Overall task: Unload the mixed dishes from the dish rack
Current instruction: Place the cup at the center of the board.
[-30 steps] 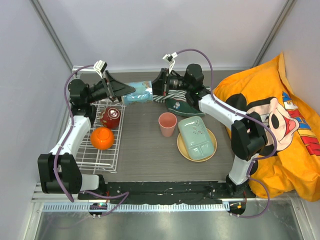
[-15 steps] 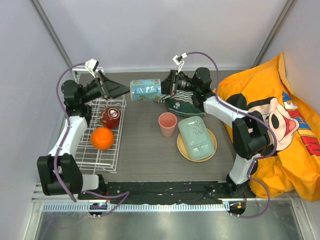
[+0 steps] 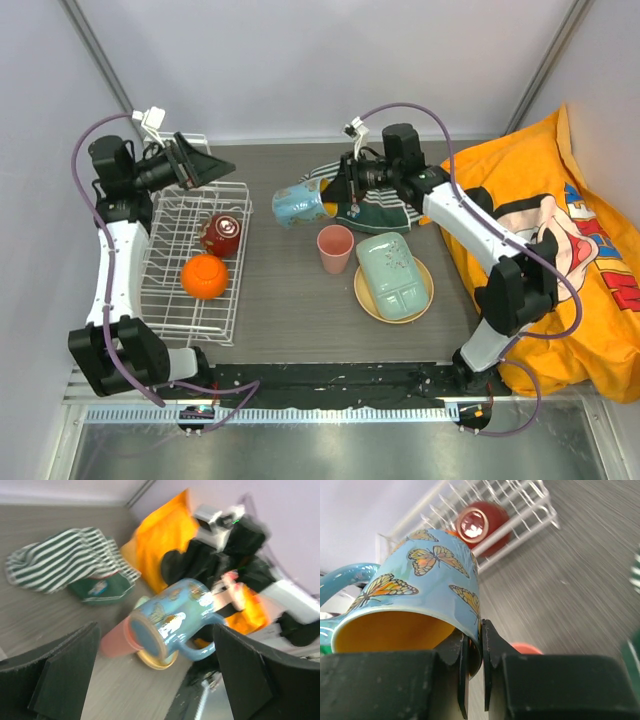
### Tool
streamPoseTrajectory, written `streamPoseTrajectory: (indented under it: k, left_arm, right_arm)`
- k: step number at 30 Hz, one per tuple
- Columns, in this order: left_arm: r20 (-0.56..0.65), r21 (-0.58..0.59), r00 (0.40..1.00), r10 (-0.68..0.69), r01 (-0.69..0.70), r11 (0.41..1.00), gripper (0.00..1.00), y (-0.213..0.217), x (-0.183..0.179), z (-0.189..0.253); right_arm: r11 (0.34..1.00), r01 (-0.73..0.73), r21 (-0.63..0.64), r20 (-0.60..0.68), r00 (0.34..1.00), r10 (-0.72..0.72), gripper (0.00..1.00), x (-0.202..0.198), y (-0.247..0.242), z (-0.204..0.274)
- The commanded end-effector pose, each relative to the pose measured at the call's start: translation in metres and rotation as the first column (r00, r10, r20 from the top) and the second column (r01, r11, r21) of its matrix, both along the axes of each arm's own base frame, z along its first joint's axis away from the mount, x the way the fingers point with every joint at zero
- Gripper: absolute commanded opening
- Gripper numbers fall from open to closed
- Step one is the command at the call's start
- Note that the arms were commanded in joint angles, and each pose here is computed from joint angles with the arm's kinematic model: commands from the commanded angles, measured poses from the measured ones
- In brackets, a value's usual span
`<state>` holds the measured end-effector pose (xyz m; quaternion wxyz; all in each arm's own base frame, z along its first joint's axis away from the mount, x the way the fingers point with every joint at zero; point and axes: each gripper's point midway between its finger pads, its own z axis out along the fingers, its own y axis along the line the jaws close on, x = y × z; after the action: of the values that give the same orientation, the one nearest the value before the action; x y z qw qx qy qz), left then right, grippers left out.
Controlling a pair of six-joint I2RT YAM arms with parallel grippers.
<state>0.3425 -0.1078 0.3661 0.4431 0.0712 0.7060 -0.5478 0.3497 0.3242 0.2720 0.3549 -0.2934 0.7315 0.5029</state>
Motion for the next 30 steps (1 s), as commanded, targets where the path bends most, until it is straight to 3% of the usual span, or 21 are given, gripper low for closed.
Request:
streamPoseTrajectory:
  k: [1, 12, 20, 30]
  left_arm:
    - [-0.04, 0.235, 0.998, 0.047, -0.036, 0.971, 1.0, 0.012, -0.019, -0.039]
    - [-0.028, 0.541, 0.985, 0.171, -0.129, 0.831, 0.99, 0.047, -0.033, -0.084]
    - [-0.039, 0.673, 0.967, 0.25, -0.16, 0.722, 0.98, 0.071, -0.048, -0.103]
    - [-0.029, 0.714, 0.964, 0.265, -0.165, 0.68, 0.99, 0.079, -0.05, -0.105]
  right_arm:
    - [0.991, 0.031, -0.131, 0.205, 0.979, -0.004, 0.01, -0.025, -0.033, 0.048]
    - [0.921, 0.006, -0.391, 0.183, 0.981, 0.071, 0.01, -0.098, -0.068, 0.023]
    - [0.768, -0.042, -0.639, 0.14, 0.976, 0.169, 0.01, -0.133, -0.083, -0.039]
    - [0.635, -0.015, -0.773, 0.142, 0.971, 0.195, 0.01, -0.119, -0.074, -0.099]
